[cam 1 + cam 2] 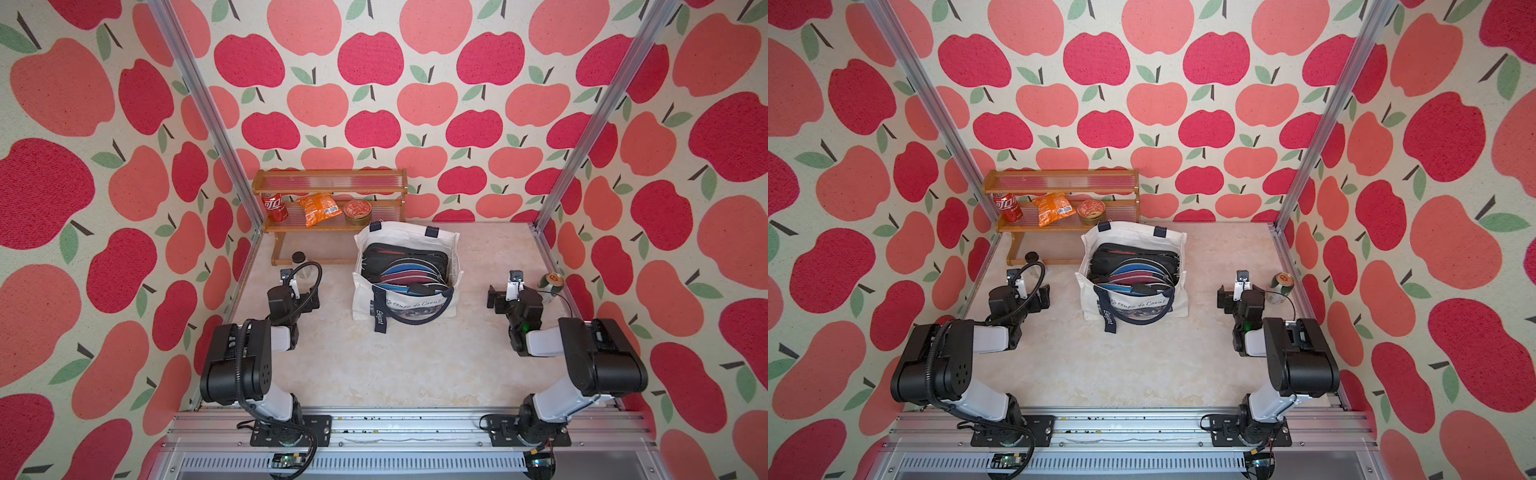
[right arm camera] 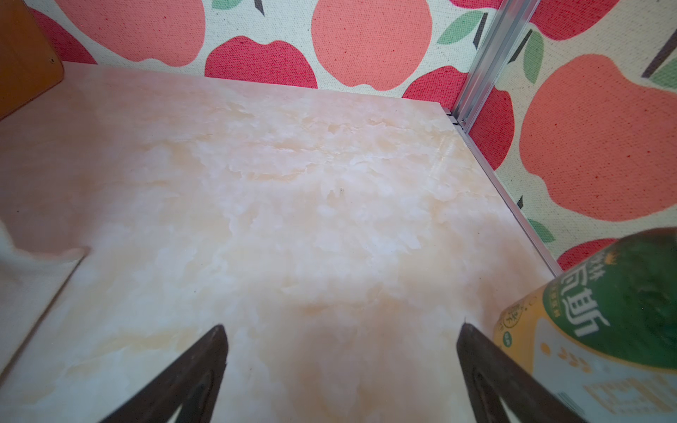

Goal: Remove the ping pong set from the canvas bag
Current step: Move the canvas bag to the center of the board.

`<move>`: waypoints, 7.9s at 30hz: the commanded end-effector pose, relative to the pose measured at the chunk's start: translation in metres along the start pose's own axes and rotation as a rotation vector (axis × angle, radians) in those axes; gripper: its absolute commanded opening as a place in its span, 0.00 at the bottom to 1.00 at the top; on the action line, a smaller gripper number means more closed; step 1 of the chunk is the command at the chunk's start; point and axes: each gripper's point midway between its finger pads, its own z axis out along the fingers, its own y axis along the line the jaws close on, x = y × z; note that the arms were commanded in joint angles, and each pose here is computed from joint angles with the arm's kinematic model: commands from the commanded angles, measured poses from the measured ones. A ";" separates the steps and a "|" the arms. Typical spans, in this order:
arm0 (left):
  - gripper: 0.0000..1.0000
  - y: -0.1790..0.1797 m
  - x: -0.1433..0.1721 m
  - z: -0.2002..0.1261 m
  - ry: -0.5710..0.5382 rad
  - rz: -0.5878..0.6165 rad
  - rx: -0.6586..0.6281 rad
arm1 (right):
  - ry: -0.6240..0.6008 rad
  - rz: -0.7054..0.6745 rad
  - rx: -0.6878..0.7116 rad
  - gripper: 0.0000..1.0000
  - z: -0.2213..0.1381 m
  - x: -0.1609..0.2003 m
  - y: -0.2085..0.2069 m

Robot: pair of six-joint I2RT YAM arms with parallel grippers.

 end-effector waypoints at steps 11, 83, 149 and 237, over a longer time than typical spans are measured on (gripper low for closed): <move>0.99 0.004 -0.003 0.000 -0.012 -0.007 -0.002 | -0.020 0.018 -0.004 0.99 0.000 -0.009 -0.001; 0.99 -0.190 -0.199 -0.128 0.073 0.183 0.457 | 0.084 0.257 -0.493 0.94 -0.109 -0.203 0.158; 0.99 -0.349 -0.191 0.006 0.000 0.913 0.846 | 0.276 -0.102 -0.901 0.00 -0.138 -0.164 0.225; 0.00 -0.370 -0.123 -0.054 0.560 0.445 0.791 | 0.347 0.609 -0.462 0.69 -0.079 -0.195 0.125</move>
